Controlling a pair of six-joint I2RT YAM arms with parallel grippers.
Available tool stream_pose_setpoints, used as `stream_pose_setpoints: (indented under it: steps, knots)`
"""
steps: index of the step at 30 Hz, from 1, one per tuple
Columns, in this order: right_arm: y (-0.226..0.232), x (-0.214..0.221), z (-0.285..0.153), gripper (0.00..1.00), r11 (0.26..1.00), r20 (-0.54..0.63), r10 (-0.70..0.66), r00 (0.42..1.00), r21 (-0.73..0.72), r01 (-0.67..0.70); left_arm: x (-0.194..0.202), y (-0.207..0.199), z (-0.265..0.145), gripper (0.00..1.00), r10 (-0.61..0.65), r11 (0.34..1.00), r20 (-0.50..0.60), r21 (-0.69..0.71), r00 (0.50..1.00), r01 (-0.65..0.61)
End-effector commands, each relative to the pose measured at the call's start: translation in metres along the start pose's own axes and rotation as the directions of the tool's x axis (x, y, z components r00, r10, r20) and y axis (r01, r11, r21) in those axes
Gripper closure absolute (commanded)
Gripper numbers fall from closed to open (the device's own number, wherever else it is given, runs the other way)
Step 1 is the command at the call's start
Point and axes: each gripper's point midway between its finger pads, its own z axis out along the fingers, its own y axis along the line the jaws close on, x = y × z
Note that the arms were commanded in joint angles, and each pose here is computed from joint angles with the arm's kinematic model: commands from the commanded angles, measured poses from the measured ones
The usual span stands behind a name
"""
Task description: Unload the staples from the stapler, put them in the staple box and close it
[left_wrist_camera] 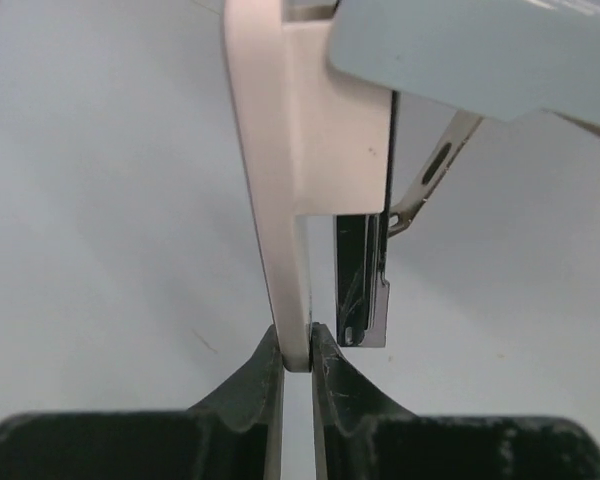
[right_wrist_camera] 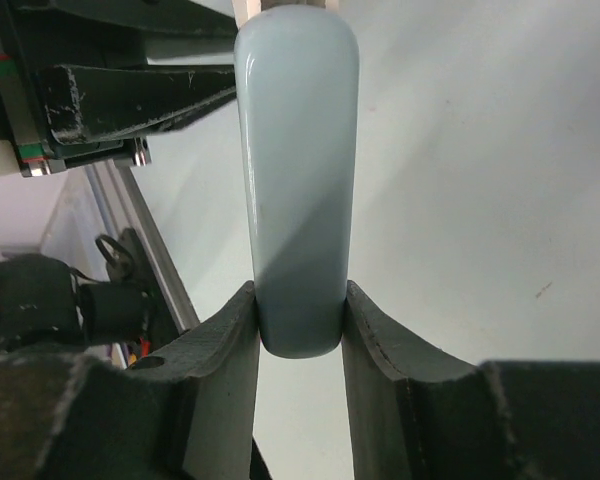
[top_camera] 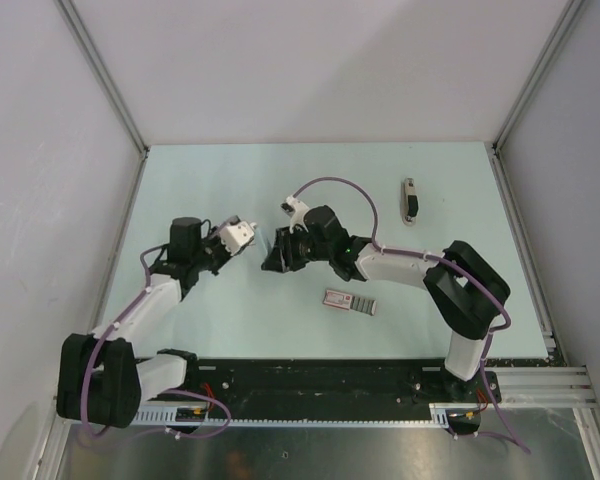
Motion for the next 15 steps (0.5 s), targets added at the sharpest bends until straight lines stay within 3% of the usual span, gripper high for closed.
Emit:
stream_pose_setpoints:
  steps: [1, 10, 15]
  knots:
    - [0.0006, -0.0195, -0.0131, 1.0, 0.987, 0.035, -0.157, 0.987, -0.011, 0.158, 0.0121, 0.0161, -0.006, 0.95, 0.285, 0.952, -0.111, -0.084, 0.952, -0.295]
    - [-0.0056, -0.0142, -0.012, 1.0, 0.985, 0.028, -0.17, 0.985, -0.005, 0.17, 0.0139, 0.0134, -0.0005, 0.97, 0.533, 0.811, -0.173, -0.176, 0.828, -0.558]
    - [-0.0038, -0.0123, -0.008, 1.0, 0.987, 0.031, -0.158, 0.987, -0.019, 0.158, 0.019, 0.0088, 0.0003, 0.97, 0.565, 0.785, -0.192, -0.173, 0.802, -0.594]
